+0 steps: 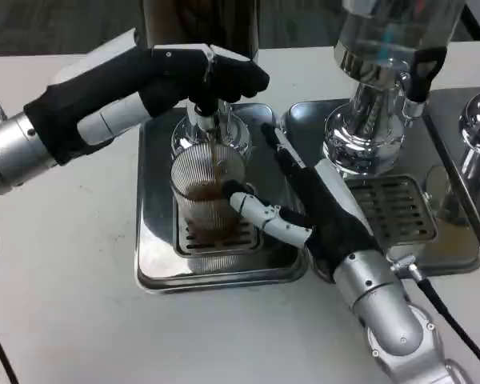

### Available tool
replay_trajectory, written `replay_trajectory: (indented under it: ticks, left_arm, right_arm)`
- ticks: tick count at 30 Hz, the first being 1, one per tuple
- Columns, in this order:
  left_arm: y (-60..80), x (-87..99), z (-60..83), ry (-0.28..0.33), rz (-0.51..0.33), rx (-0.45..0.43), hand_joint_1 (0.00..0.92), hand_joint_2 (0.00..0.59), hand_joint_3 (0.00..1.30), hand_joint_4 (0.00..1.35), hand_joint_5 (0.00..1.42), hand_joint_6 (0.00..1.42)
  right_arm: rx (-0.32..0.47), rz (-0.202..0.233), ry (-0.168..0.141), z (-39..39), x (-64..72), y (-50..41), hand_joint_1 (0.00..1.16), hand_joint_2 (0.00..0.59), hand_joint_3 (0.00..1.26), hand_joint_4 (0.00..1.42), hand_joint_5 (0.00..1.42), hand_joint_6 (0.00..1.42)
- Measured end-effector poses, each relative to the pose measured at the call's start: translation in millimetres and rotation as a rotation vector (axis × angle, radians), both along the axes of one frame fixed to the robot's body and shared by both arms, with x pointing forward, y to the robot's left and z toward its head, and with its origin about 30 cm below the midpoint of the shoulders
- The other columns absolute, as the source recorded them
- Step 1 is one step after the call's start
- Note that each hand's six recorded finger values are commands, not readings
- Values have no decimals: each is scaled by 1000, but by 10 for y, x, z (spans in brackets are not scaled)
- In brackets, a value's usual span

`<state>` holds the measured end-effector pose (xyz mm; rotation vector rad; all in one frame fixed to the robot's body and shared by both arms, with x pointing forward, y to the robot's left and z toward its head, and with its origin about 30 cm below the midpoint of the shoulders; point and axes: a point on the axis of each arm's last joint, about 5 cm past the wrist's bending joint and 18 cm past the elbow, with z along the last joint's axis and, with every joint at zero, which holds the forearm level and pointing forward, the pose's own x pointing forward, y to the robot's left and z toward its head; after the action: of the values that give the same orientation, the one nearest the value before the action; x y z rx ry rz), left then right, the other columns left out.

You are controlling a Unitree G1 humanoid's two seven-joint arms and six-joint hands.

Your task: Grasp the cup under the faucet to collect the drink, then remove the cup.

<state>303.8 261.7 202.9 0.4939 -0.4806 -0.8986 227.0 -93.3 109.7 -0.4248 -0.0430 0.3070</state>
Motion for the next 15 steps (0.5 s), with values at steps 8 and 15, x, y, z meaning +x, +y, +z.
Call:
replay_trajectory:
  ticks: [8,15]
  left_arm:
    - [50,-37,-36,-4,52,-40,0,83,352,279,259,289]
    - [139,-68,-13,-23,106,-70,0,79,349,280,268,306]
  right_arm:
    - [12,13,7,-2,59,20,452,247,0,0,0,0]
    - [23,26,14,-7,83,27,447,249,0,0,0,0]
